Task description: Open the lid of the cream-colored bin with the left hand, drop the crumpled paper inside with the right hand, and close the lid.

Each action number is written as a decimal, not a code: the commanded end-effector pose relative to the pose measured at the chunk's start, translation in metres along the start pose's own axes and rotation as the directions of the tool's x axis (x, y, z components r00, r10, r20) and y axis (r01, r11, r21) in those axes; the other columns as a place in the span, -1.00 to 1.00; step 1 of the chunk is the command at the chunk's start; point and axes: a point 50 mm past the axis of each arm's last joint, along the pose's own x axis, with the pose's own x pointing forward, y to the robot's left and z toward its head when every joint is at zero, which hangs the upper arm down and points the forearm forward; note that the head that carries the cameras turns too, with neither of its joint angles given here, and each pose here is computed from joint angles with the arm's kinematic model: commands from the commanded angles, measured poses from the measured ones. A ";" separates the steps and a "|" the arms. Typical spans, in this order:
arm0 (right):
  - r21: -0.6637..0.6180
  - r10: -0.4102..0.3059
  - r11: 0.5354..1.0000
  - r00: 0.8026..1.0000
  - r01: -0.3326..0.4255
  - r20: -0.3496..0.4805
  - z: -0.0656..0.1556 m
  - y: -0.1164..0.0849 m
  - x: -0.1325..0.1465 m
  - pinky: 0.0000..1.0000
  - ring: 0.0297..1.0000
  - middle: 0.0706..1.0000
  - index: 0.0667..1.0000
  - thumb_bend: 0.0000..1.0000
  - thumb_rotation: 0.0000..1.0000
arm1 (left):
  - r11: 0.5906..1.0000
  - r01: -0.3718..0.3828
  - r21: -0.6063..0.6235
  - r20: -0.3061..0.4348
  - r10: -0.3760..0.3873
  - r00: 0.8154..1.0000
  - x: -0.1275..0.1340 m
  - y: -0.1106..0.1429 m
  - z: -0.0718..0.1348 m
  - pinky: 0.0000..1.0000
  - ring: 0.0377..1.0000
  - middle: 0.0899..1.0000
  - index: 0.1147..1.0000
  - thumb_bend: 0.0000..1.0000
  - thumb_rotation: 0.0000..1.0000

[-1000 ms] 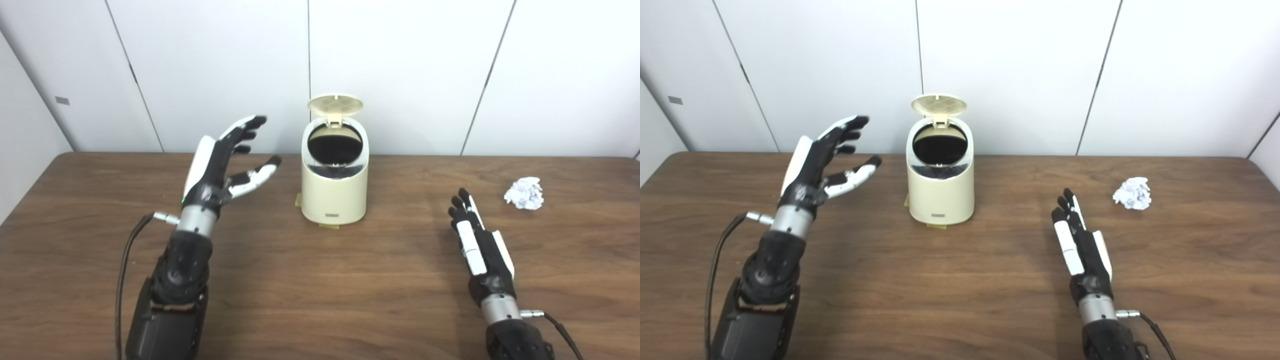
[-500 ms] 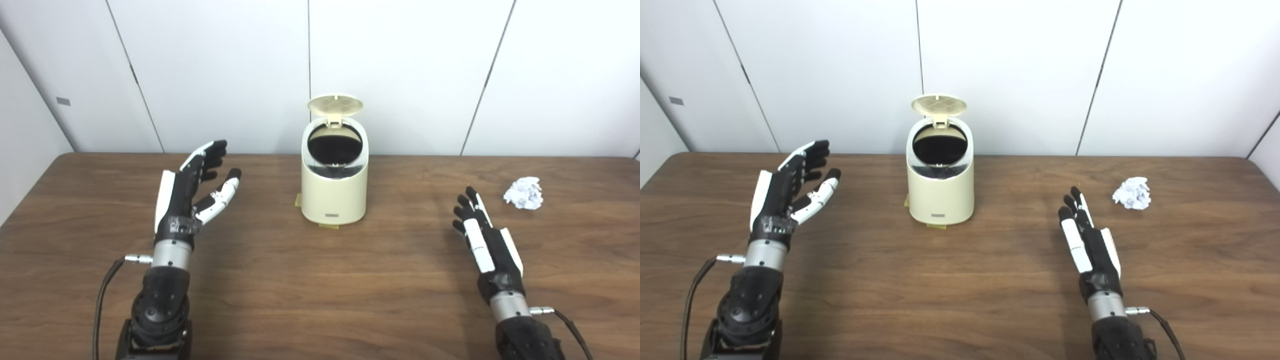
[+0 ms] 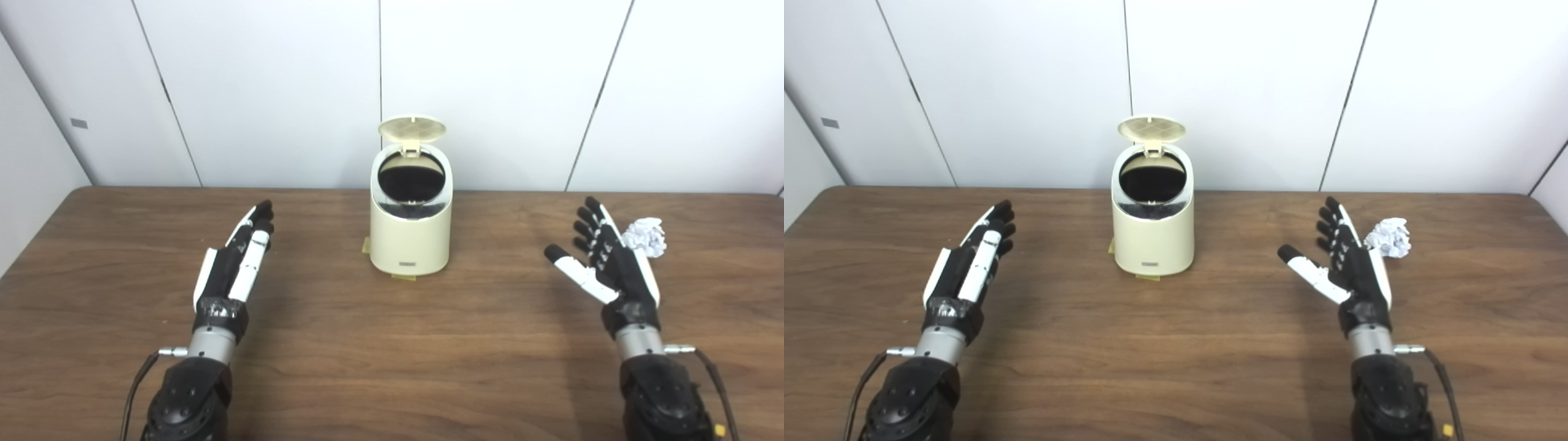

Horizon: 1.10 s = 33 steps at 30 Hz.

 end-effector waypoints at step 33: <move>-0.673 -0.109 0.739 0.992 0.041 -0.060 0.088 -0.116 0.113 0.62 0.74 0.71 0.57 0.93 -0.91 | 0.999 0.024 -0.046 0.019 -0.023 1.000 -0.007 0.020 -0.003 1.00 1.00 1.00 1.00 0.03 0.68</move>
